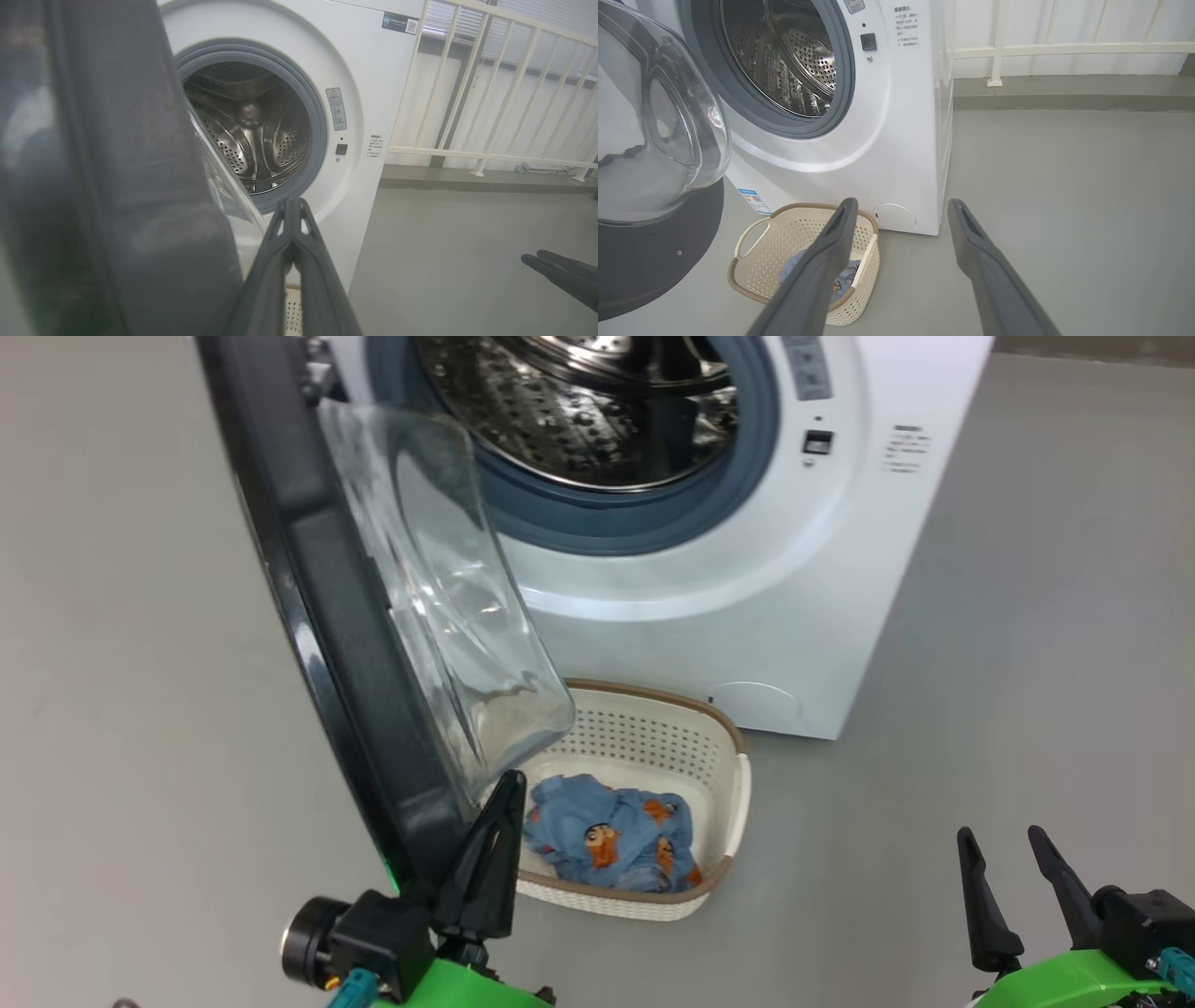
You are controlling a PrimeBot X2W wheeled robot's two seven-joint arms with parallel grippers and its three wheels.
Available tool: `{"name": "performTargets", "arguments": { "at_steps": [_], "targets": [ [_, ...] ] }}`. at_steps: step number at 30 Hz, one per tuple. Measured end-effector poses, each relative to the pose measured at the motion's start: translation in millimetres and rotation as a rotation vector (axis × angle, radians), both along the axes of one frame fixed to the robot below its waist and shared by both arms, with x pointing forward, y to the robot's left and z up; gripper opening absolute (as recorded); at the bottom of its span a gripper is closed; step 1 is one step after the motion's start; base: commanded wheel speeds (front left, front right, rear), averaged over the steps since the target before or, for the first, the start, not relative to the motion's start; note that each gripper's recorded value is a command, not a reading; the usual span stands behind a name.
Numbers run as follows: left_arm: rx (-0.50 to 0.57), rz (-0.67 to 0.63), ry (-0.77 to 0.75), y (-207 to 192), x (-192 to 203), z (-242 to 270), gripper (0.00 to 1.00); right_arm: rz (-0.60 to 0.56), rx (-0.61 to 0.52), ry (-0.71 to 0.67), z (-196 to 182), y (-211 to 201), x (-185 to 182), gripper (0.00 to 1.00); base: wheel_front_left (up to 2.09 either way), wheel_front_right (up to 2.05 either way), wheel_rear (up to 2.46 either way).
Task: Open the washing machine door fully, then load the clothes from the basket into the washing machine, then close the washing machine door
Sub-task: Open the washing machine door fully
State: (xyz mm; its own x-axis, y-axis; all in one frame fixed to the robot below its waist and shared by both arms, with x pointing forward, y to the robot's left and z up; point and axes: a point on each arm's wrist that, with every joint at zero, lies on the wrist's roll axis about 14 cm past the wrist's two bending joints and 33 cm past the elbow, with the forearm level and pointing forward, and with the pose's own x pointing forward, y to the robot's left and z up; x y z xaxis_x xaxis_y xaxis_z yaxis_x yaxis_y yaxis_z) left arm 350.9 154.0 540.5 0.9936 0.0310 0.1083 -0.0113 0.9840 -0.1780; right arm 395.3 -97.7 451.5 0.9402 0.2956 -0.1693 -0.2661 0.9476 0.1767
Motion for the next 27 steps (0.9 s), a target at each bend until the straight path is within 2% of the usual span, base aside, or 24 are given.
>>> {"name": "performTargets", "arguments": {
  "at_steps": [11,18,27],
  "targets": [
    [0.014,0.144,0.029,36.7,-32.8,-5.8,0.0,0.089,-0.004,0.016,-3.6,30.3,4.8,1.0,0.0,0.0,0.0],
    [0.022,0.278,0.062,75.7,-55.0,-13.6,0.0,0.14,-0.002,0.016,-3.0,48.6,8.5,1.0,0.0,0.0,0.0],
    [0.047,0.42,0.106,122.8,-65.5,-23.2,0.0,0.13,-0.001,0.028,-6.6,44.7,7.9,1.0,0.0,0.0,0.0]
  ]
}}
